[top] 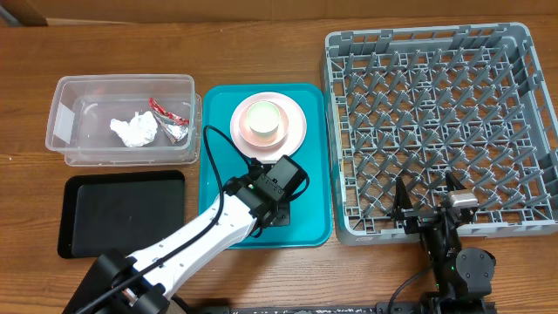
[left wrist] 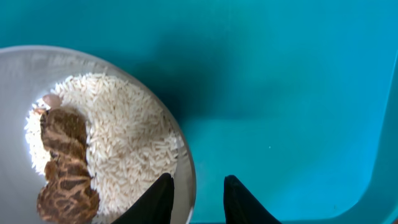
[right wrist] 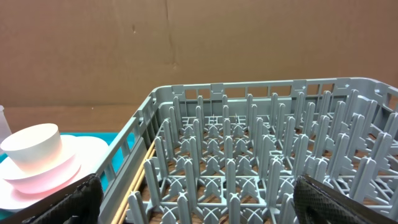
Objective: Sort waste into correct bins and load items into the dishwasher
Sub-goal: 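Move the left gripper to the white rice bowl and grasp its rim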
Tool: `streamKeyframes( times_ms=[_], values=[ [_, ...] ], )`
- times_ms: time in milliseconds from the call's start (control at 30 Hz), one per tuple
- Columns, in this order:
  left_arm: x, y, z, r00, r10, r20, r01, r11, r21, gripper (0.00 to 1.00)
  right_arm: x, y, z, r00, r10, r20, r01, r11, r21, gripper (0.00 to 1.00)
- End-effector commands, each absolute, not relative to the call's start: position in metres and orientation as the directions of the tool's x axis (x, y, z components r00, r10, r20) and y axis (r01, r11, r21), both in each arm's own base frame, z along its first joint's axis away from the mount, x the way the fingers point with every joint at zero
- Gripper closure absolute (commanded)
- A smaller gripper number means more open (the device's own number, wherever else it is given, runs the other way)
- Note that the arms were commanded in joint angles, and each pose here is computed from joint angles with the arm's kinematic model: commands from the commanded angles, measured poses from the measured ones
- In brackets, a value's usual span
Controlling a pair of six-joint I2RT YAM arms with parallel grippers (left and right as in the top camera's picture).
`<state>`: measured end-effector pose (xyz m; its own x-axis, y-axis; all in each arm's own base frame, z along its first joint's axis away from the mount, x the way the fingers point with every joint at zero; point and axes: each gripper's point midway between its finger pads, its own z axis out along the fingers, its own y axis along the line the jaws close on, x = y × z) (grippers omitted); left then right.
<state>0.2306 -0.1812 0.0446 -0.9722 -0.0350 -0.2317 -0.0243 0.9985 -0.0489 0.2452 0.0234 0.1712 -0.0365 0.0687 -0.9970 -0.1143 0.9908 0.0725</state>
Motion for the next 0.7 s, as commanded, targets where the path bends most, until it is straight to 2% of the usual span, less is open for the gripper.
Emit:
streamKeyframes(
  times_ms=[0,133,367,667],
  values=[
    [0.2320,-0.1764,0.0353,-0.970,-0.031,-0.240,-0.030,1.000,-0.007,0.71,0.2456,0.0207,0.1703,-0.029,0.073,-0.997,-0.102,0.992,0.075,0.00],
    [0.2309,-0.1753,0.0289,-0.974,-0.020,-0.224,-0.023,1.000,0.011,0.73,0.2456,0.0207,0.1703,-0.029,0.073,-0.997,-0.102,0.992,0.075,0.00],
    [0.2322,-0.1792,0.0282,-0.974,-0.022,-0.225,-0.021,1.000,-0.006,0.83,0.2456,0.0207,0.1703,-0.029,0.073,-0.997,-0.102,0.992,0.075,0.00],
    [0.2311,-0.1774,0.0281,-0.975,-0.021,-0.221,-0.022,1.000,0.002,0.88,0.2456,0.0207,0.1703,-0.029,0.073,-0.997,-0.102,0.992,0.075,0.00]
  ],
)
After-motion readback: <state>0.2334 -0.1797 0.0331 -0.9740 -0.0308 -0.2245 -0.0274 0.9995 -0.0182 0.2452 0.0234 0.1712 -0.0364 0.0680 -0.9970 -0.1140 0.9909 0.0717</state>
